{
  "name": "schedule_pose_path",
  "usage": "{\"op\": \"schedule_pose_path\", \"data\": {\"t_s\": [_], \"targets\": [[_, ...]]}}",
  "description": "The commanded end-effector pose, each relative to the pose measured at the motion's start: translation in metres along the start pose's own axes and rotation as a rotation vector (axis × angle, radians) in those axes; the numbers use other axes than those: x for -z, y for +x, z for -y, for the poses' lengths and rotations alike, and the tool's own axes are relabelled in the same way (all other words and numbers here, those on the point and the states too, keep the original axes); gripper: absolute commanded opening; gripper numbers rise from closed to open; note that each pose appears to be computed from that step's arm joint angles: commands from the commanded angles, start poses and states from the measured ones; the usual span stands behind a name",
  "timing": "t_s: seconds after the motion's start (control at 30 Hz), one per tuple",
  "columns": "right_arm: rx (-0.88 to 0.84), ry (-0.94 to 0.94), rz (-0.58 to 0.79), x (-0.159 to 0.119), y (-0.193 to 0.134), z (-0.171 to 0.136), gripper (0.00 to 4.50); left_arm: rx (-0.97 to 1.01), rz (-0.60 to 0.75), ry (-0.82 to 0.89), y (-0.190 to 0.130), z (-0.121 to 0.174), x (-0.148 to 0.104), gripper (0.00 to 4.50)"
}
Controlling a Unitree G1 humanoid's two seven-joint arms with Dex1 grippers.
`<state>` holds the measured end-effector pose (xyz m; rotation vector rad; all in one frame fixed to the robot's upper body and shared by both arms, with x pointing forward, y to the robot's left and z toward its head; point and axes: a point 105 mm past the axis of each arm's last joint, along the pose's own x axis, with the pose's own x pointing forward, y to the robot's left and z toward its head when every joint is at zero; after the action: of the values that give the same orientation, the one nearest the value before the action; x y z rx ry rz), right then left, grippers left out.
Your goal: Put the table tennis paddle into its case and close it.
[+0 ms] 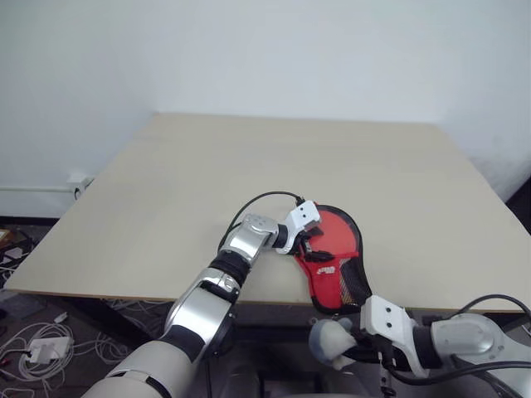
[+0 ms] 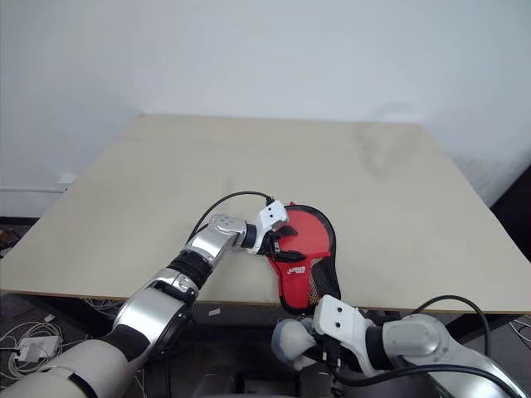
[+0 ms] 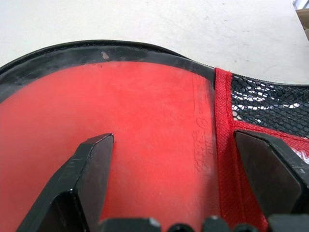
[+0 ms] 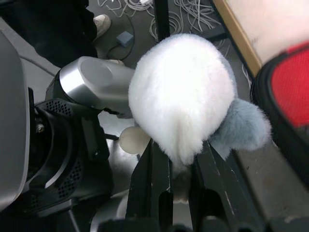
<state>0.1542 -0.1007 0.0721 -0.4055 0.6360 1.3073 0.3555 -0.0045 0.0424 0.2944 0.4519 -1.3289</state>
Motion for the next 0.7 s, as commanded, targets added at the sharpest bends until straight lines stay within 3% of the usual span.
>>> {"op": "schedule_pose_path", "data": {"t_s": [0.03, 0.33, 0.7], "targets": [[-0.04, -0.078, 0.035, -0.019, 0.007, 0.004, 0.04, 0.007, -0.11, -0.058, -0.002, 0.003, 0.031, 4.22], [-0.063, -0.155, 0.079, -0.035, 0.038, 0.031, 0.04, 0.015, -0.135, -0.05, -0.009, 0.003, 0.034, 4.22], [0.182, -0.127, 0.157, -0.05, 0.065, 0.097, 0.04, 0.037, -0.15, -0.046, -0.008, 0.009, 0.036, 4.22]]}}
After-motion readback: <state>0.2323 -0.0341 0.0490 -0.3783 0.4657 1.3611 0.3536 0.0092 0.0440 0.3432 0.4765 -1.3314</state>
